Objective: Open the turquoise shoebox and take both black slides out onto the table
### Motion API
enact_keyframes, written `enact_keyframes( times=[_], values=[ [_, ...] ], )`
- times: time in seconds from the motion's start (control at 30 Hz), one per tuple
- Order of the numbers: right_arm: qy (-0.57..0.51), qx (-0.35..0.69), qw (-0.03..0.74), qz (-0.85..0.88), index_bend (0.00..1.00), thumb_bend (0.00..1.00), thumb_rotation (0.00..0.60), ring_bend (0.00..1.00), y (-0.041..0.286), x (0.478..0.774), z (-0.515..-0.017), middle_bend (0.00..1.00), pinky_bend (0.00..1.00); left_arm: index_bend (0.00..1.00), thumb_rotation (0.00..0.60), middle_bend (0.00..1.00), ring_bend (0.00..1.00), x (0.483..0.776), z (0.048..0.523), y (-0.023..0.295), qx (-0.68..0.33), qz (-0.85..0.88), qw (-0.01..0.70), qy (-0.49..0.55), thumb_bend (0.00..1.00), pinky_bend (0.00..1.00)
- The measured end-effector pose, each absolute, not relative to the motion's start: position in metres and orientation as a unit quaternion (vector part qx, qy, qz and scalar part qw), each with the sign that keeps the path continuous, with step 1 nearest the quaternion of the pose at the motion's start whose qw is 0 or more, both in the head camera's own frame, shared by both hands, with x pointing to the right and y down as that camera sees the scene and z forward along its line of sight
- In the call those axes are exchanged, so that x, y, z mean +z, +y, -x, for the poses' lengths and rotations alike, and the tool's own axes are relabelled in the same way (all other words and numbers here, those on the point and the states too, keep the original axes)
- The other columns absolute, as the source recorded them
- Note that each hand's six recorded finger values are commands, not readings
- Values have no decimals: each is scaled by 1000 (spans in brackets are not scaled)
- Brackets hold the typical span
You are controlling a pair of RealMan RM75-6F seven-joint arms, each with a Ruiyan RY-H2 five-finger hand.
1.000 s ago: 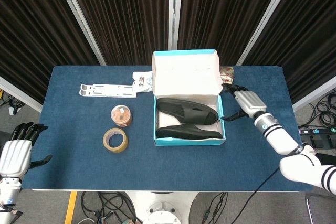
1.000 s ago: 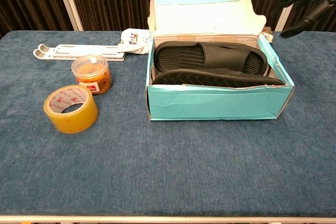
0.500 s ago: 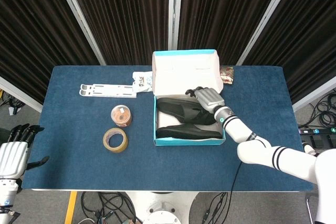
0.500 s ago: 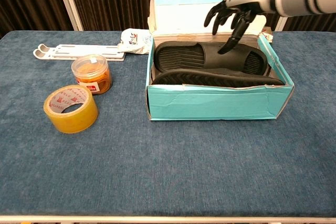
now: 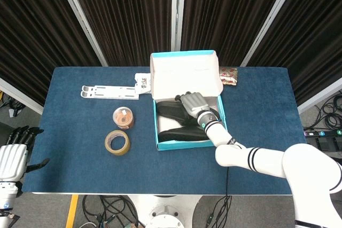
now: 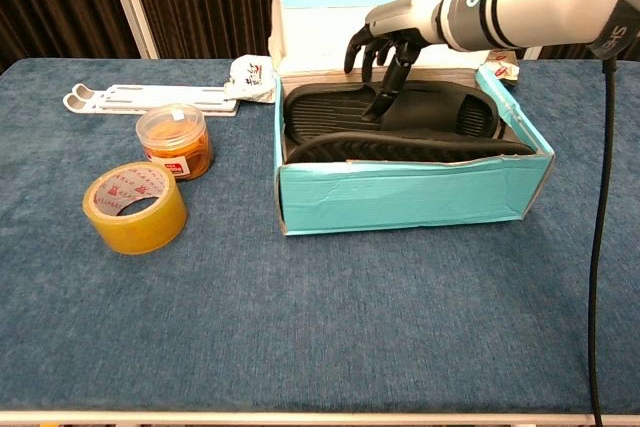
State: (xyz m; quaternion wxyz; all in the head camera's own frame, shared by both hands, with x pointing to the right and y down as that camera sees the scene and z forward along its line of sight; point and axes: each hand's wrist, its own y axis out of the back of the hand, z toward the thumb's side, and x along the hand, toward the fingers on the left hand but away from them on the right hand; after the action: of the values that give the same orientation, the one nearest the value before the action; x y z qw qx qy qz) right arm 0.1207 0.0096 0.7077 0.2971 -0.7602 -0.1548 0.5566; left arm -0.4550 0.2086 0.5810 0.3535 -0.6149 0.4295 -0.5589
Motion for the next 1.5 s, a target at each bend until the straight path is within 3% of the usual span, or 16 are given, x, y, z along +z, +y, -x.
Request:
enact_keyframes(
  times=[0.6,0.8,0.97,1.5],
  values=[
    [-154,543,320,761,210,80,519,197,21,690,-126,264,325,220,600,183,105,582,457,211,-560,614,350,433,12,106],
    [-154,535,336,760,138,82,527,180,26,688,-126,248,325,221,600,183,105,582,457,212,-561,614,348,433,12,106],
    [-155,529,347,759,136,82,551,190,29,686,-127,262,319,221,600,183,105,584,457,212,-561,614,347,433,11,106],
    [-138,536,359,751,137,83,561,240,36,695,-126,292,319,221,600,183,106,588,458,213,-561,617,343,432,12,106]
  ],
)
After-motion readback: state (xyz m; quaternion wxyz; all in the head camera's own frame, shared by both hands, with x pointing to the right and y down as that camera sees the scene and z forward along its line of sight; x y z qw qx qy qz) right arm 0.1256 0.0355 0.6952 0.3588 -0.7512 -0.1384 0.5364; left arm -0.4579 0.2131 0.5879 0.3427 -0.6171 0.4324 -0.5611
